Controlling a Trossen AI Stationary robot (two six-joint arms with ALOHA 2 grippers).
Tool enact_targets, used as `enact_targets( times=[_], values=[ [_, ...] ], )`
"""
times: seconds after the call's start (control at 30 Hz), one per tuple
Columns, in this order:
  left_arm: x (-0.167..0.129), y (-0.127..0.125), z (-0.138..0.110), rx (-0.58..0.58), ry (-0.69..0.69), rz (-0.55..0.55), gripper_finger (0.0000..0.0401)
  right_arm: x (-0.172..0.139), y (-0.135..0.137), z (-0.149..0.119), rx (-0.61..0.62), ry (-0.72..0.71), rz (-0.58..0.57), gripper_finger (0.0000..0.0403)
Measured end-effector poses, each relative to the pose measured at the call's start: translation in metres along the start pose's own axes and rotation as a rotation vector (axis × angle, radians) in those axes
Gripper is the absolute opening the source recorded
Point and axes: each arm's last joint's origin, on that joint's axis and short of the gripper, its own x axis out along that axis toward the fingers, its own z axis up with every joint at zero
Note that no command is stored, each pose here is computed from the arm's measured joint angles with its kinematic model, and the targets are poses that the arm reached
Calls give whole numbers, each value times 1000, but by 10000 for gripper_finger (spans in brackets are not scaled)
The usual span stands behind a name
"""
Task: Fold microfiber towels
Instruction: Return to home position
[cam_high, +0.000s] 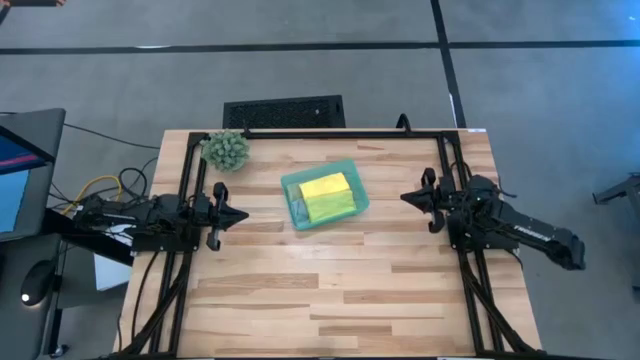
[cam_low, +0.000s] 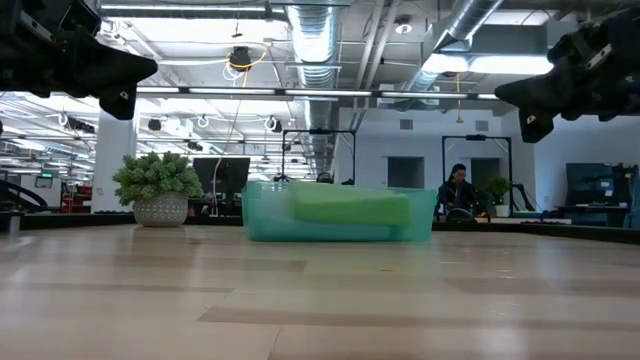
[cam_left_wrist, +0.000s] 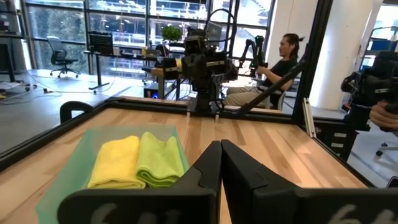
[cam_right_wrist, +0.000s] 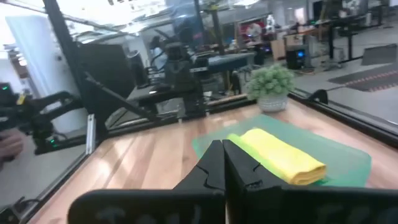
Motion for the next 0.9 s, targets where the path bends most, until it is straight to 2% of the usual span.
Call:
enact_targets(
  times=[0.27, 0.6, 0.9],
  values=[
    [0, 1, 0, 1, 1, 21, 0, 5, 12, -6, -3, 17, -82, 4],
    [0, 1, -1, 46, 8, 28, 0, 6, 37, -12, -137, 63, 119, 13],
    [0, 1, -1, 69, 9, 27, 0, 6, 38, -13, -130, 65, 100, 31]
  ],
)
